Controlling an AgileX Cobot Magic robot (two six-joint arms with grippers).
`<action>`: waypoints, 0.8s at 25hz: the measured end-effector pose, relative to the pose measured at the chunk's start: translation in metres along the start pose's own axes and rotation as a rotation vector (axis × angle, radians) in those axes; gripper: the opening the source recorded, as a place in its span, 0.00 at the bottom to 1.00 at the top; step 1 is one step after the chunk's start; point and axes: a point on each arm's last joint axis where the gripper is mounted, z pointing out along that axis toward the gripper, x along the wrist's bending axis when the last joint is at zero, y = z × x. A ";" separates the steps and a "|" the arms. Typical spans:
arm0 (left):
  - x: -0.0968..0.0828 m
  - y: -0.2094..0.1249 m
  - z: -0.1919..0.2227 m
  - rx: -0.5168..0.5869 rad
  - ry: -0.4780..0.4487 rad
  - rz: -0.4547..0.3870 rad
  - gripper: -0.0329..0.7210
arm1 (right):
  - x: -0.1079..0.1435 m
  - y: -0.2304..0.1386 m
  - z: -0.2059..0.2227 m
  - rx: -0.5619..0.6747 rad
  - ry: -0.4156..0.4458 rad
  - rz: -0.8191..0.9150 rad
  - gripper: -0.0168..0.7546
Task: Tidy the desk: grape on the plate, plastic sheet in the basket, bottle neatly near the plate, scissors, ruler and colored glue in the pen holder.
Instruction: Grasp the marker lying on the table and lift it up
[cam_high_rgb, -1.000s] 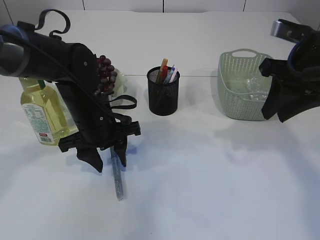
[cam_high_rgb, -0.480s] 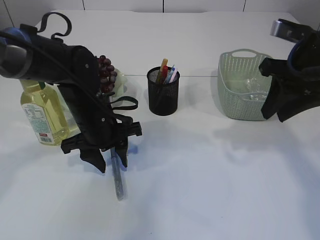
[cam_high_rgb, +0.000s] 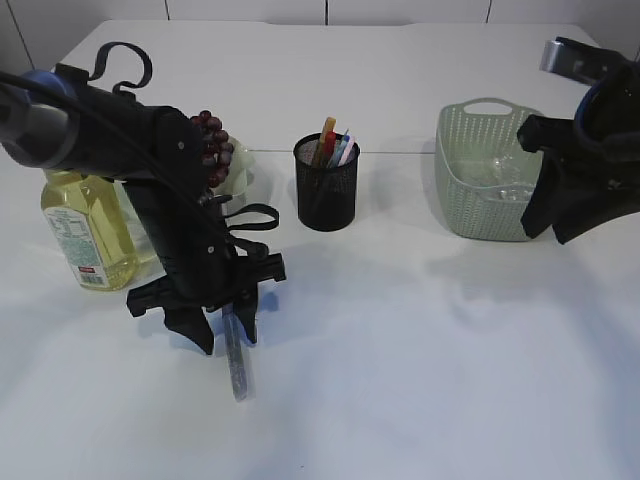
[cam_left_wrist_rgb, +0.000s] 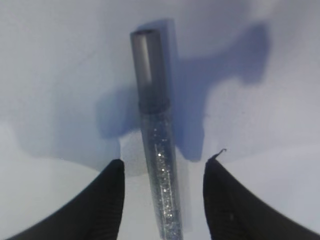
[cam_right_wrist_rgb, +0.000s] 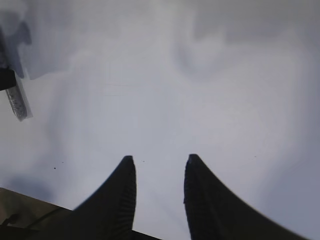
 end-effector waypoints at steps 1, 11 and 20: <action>0.000 0.000 0.001 0.002 0.001 0.000 0.54 | 0.000 0.000 0.000 0.000 0.000 0.000 0.38; 0.001 0.000 0.008 0.018 0.007 -0.003 0.54 | 0.000 0.000 0.000 0.000 0.000 -0.001 0.38; 0.001 0.000 0.009 0.021 0.006 0.003 0.44 | 0.000 0.000 0.000 0.000 0.000 -0.004 0.38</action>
